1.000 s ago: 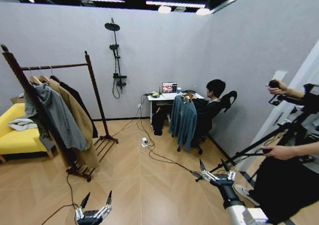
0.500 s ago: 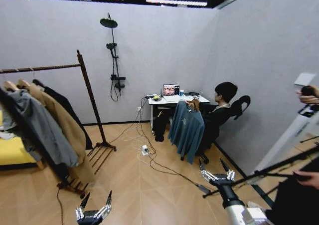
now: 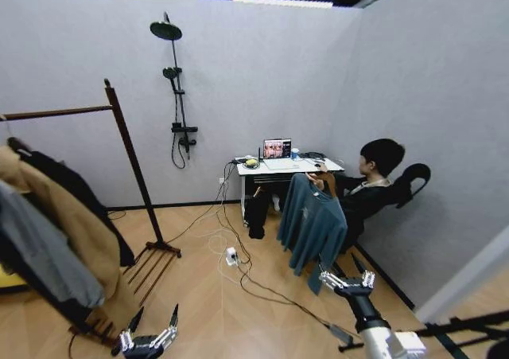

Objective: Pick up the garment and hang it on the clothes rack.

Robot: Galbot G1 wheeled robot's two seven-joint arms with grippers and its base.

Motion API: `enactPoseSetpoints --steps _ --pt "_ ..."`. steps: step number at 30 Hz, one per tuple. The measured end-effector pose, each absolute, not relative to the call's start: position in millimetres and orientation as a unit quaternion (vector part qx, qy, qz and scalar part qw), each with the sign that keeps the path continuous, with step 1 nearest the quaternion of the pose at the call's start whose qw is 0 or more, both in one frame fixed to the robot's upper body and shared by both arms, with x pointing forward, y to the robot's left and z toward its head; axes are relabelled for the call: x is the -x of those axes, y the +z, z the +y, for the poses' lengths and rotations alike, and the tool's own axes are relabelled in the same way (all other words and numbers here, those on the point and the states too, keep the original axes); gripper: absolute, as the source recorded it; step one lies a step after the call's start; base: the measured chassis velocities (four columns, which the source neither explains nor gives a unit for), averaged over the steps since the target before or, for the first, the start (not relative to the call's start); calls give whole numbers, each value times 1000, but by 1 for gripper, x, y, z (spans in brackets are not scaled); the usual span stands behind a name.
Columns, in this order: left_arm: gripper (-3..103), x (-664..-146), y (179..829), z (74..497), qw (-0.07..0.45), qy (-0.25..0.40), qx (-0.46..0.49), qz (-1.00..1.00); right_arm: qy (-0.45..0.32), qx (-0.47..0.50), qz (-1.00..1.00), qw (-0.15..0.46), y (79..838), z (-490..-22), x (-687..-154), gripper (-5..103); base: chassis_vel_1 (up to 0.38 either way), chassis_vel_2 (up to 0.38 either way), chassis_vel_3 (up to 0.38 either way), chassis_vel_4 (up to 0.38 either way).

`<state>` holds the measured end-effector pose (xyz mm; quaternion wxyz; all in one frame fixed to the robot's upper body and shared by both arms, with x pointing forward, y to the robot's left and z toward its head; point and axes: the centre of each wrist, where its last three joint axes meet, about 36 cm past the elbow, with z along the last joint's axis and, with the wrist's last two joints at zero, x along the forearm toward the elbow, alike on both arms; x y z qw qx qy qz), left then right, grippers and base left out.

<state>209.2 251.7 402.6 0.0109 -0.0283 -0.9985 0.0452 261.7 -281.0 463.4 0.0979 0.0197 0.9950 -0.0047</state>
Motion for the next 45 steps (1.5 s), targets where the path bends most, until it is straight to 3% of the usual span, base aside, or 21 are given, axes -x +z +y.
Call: enactPoseSetpoints --steps 18,24,29,40,45 --pt "100 -209 403 252 11 45 28 -999 -13 -32 993 110 470 -281 -266 100 -262 270 272 -276" --pt "100 -209 403 252 11 45 28 -999 -48 -83 992 85 507 -288 -228 100 -140 148 132 -125" --pt "100 -209 403 252 11 45 28 -999 -69 -130 988 47 527 -319 -200 100 -12 -2 -26 -13" --pt "100 -209 403 252 11 45 28 -999 -77 -242 964 75 558 -427 -182 100 42 -25 -33 33" --pt "100 -209 403 252 11 45 28 -999 -5 -143 987 67 527 -489 -199 100 0 0 0 0"
